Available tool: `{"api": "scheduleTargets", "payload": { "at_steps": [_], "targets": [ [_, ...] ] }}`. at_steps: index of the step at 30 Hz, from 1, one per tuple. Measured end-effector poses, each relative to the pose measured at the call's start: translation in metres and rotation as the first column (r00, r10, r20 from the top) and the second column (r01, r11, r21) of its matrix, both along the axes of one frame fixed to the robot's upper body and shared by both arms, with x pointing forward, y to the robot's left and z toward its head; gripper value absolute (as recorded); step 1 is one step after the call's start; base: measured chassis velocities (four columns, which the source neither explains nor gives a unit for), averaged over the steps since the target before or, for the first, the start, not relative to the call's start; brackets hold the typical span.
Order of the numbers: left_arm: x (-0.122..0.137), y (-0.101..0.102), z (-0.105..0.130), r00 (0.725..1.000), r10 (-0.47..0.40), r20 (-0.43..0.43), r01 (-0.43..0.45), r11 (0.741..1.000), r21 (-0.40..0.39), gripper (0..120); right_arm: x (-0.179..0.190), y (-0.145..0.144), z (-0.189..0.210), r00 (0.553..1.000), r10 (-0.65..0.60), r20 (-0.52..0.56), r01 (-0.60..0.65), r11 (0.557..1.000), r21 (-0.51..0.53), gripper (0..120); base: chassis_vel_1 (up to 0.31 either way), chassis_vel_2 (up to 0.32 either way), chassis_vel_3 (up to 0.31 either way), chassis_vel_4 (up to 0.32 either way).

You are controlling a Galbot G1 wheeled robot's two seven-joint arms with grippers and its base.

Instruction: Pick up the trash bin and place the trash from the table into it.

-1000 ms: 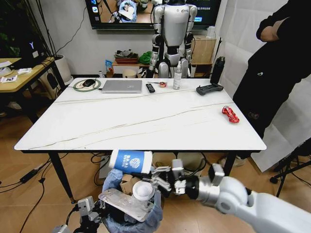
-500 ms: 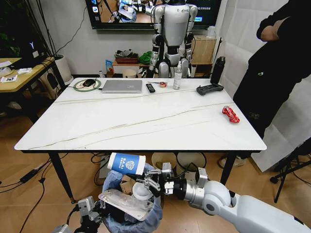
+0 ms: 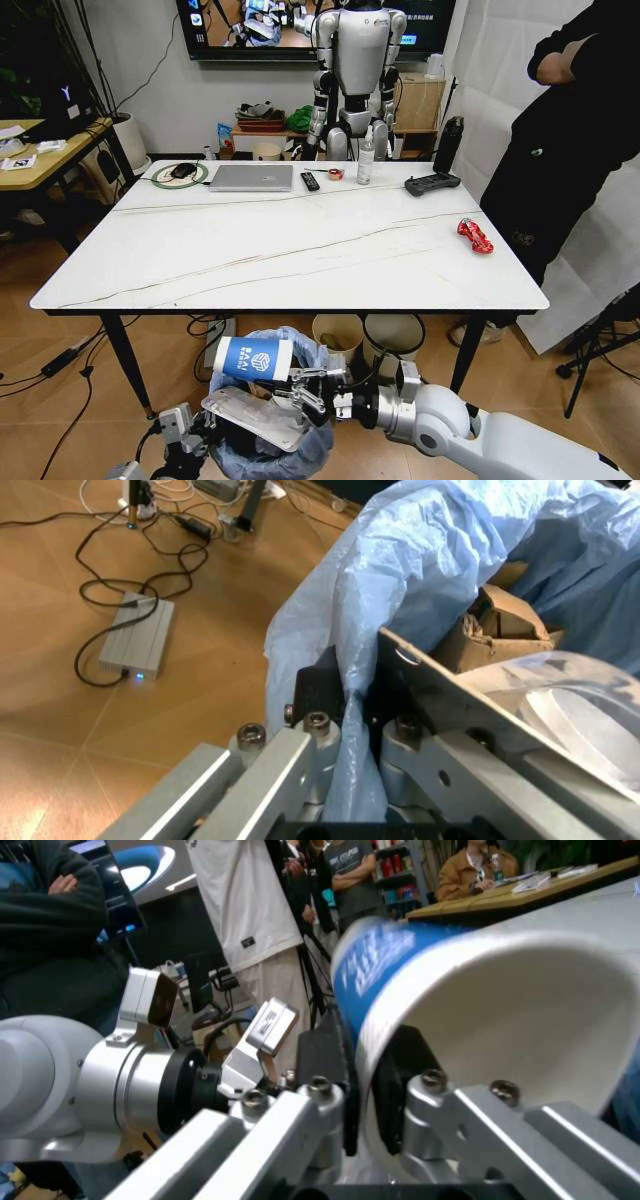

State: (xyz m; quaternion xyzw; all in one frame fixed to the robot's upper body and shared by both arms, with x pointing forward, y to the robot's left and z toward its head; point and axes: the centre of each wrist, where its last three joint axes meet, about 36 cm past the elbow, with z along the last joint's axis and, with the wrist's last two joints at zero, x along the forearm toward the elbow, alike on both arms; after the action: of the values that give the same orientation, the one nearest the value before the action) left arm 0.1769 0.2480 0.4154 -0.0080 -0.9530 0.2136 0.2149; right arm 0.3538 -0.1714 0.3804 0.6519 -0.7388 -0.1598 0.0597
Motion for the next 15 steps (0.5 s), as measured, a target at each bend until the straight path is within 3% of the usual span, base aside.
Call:
{"api": "scheduleTargets", "payload": {
  "at_steps": [9,12,15],
  "targets": [
    [-0.0002,0.0003,0.0035,1.000,0.009,0.006,-0.009,1.000,0.001,0,-0.0028,0.0013,-0.0018,1.000,0.002,0.003,-0.002,1.000,-0.012,43,0.000,0.000,0.000,0.000],
    [-0.0002,0.0003,0.0035,1.000,0.009,0.007,-0.009,1.000,0.002,0,-0.0022,0.0007,-0.0014,1.000,0.001,0.006,-0.001,1.000,-0.015,50,0.000,0.000,0.000,0.000],
    [-0.0001,0.0006,0.0036,1.000,0.011,0.007,-0.011,1.000,0.004,0,-0.0010,-0.0020,0.0001,1.000,0.002,0.016,-0.002,1.000,-0.028,65,0.000,0.000,0.000,0.000]
  ]
}}
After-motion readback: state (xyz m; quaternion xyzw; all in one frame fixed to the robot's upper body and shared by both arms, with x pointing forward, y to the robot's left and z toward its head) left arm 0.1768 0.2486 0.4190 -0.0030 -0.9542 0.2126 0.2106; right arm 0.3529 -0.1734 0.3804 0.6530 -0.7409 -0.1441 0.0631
